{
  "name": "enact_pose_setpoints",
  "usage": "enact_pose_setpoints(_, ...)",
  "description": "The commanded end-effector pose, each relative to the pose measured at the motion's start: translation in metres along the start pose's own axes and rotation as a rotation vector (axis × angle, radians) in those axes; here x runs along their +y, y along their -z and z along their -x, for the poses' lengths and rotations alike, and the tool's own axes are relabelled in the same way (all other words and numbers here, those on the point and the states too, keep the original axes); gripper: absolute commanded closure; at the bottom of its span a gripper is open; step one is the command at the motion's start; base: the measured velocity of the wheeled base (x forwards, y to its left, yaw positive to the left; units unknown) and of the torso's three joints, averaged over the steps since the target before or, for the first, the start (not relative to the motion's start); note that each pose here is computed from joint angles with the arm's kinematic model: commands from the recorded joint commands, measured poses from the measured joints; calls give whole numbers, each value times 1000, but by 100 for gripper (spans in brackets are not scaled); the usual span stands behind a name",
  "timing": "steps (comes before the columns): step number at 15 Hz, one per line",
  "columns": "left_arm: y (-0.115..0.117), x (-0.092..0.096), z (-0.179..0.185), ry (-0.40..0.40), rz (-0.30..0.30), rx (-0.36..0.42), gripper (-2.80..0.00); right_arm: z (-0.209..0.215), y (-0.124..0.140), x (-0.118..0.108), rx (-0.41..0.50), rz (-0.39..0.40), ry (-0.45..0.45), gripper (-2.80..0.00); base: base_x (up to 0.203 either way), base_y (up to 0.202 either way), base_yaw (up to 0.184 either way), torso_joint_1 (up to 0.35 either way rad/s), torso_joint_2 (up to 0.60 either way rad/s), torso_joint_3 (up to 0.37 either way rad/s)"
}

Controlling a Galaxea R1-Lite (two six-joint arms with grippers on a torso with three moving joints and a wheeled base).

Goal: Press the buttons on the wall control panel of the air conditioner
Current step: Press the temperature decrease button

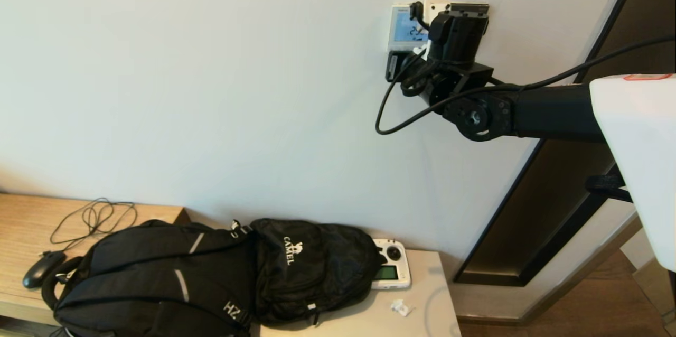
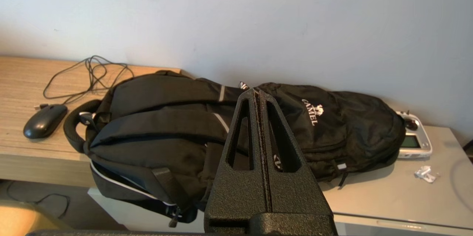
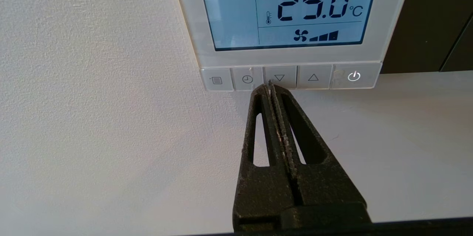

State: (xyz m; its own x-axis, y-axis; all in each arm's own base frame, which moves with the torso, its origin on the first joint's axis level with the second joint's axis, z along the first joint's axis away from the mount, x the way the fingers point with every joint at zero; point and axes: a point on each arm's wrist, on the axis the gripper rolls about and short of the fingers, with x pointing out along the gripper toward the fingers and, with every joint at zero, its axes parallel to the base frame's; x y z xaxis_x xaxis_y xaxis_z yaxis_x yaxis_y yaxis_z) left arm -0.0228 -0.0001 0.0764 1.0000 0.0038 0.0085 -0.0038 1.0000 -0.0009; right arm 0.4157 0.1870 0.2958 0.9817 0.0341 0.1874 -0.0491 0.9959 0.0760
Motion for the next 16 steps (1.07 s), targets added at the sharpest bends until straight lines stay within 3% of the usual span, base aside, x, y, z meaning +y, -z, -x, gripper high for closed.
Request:
enact_pose_setpoints(1, 0, 0, 0, -1, 1, -2, 0, 1, -2, 0, -7, -3, 2, 0, 0, 0, 0, 0, 0, 0)
enact_pose_setpoints(10, 0, 0, 0, 1, 1, -2, 0, 1, -3, 0, -8, -11, 1, 0, 0, 0, 0, 0, 0, 0)
enact_pose_setpoints(16, 0, 0, 0, 1, 1, -2, 0, 27, -40, 0, -92, -75, -25, 0, 0, 0, 0, 0, 0, 0)
